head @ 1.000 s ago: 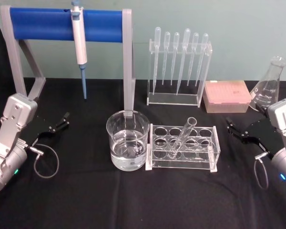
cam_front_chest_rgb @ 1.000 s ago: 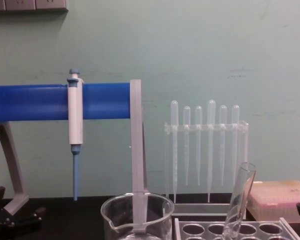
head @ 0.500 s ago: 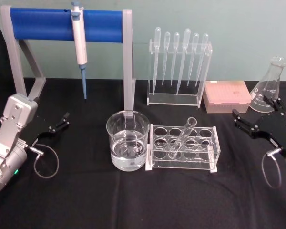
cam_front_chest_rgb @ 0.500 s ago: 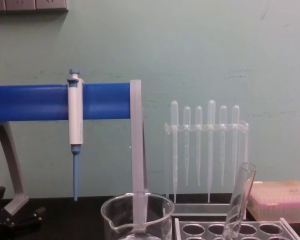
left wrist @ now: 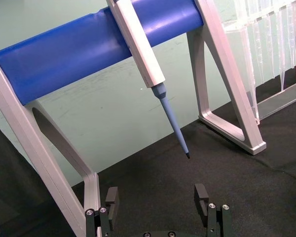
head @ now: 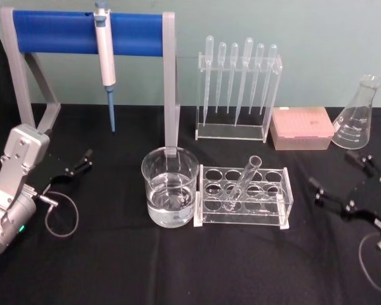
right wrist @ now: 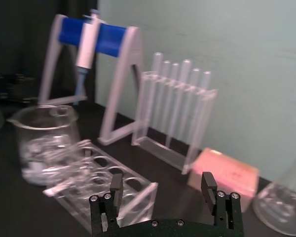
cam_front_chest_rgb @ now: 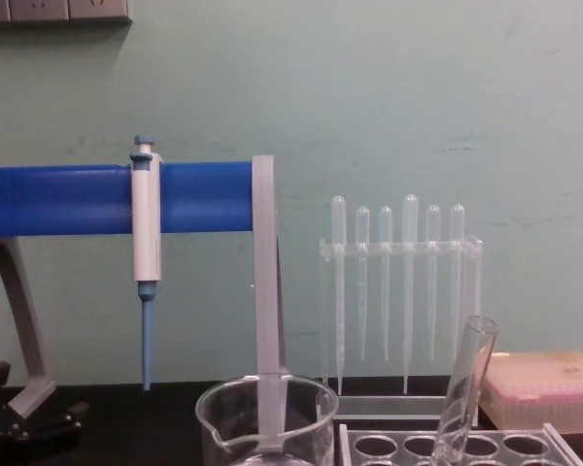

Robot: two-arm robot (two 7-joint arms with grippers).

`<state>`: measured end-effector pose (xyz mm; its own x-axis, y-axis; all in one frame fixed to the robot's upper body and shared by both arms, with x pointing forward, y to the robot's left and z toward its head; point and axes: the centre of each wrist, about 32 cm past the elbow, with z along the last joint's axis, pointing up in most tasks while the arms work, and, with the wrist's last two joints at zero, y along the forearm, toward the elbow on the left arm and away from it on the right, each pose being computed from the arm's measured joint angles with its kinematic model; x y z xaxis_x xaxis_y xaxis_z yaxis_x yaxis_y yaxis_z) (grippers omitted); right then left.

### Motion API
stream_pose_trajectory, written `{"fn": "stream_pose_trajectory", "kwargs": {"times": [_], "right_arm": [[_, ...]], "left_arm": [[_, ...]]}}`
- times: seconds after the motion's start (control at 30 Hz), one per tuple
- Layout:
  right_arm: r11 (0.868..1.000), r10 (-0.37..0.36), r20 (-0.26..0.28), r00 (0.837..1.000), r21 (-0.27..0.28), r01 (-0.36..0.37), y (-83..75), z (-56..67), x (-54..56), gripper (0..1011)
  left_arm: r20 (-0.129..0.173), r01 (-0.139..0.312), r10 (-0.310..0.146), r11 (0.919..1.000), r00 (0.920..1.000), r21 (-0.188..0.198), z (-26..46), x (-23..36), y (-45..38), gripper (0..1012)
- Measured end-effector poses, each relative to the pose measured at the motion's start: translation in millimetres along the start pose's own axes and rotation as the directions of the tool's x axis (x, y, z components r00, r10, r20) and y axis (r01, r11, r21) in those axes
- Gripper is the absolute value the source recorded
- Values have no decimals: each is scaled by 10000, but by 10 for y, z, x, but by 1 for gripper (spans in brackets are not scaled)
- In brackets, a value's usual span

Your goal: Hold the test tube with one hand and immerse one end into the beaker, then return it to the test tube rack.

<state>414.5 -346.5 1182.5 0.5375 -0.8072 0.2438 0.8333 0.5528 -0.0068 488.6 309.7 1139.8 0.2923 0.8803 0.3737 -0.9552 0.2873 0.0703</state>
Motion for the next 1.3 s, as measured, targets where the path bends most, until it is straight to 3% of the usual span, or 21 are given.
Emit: {"fn": "stream_pose_trajectory", "kwargs": {"times": [0.17,0.37,0.5,0.7,1.3], "right_arm": [[9959,891,-425,9951,164,-885,-87,-27,-49,1003],[9888,1472,-845,9855,354,-1447,-65,-54,-131,1003],[9842,1751,-1105,9783,459,-1709,38,-59,-208,1003],[9794,2003,-992,9747,458,-1966,240,-36,-293,1003],[9715,2324,-1015,9673,714,-2260,695,93,-411,1003]], "left_arm": [[1,-1,1,10000,10000,0,0,0,0,1000],[0,0,0,10000,10000,0,0,0,0,1000],[0,0,0,10000,10000,0,0,0,0,1000],[1,0,0,10000,10000,0,0,0,0,1000],[0,0,0,10000,10000,0,0,0,0,1000]]}}
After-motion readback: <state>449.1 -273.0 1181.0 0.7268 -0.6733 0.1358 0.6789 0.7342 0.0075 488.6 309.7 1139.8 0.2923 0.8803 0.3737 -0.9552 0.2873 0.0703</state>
